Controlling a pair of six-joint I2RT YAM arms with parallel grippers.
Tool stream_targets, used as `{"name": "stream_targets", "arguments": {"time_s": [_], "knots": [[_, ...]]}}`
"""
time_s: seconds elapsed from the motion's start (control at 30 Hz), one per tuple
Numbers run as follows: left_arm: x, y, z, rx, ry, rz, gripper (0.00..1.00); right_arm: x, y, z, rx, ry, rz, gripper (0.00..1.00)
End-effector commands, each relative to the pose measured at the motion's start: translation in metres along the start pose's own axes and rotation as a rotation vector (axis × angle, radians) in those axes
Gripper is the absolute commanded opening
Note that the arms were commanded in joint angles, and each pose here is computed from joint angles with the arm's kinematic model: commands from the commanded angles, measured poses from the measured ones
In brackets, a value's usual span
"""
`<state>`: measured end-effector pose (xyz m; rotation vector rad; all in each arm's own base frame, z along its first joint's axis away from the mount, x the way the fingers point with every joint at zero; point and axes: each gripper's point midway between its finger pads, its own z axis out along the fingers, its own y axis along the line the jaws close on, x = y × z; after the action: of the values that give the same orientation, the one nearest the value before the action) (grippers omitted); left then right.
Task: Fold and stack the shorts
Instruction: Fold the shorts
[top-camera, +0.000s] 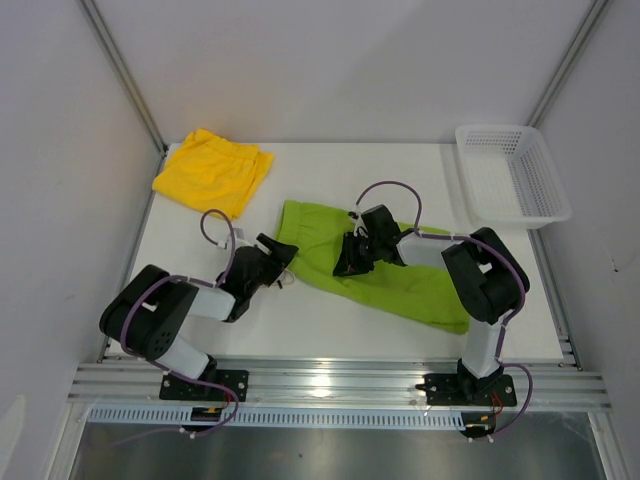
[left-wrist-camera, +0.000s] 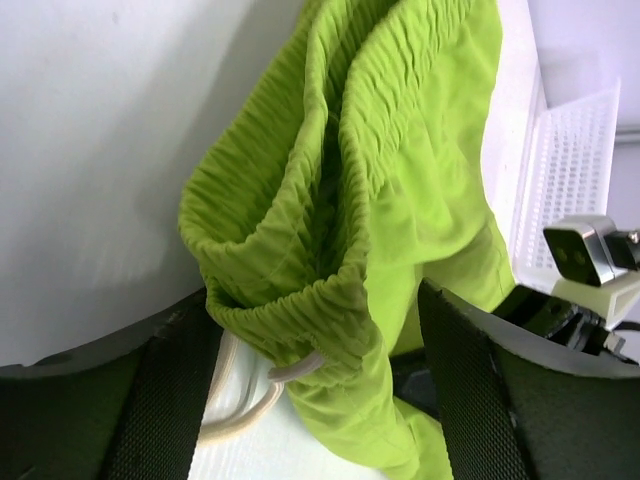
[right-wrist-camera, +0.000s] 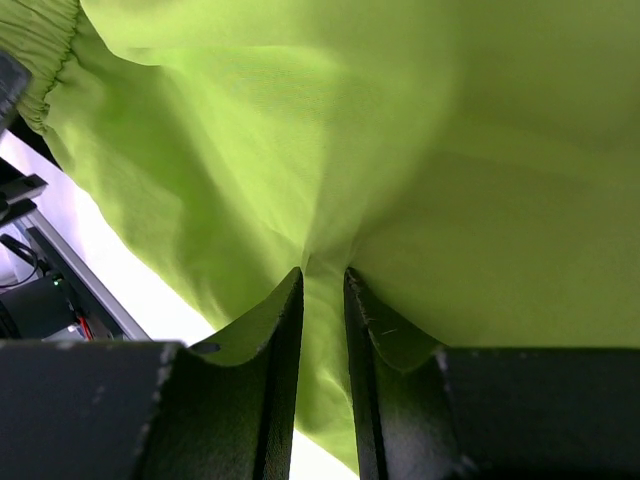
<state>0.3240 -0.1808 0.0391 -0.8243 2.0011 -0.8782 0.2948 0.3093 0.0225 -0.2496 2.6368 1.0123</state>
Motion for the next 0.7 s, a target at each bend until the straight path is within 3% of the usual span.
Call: {"name": "stream_targets", "arguments": {"time_s": [0.0,0.3,0.67], "knots": [[-0.008,0.058,-0.007,-0.204,-0.050,0.080,0.82,0.049,-0.041,0.008,0.133,0.130,0.032,0.26],[-0.015,0.047,0.005,-0.163,-0.084,0.025,0.80,0.053,-0.037,0.008,0.122,0.135,0.025,0.26],[-0.004,0.032,0.023,-0.073,-0.042,-0.058,0.75,0.053,-0.034,0.007,0.114,0.135,0.018,0.26]]}}
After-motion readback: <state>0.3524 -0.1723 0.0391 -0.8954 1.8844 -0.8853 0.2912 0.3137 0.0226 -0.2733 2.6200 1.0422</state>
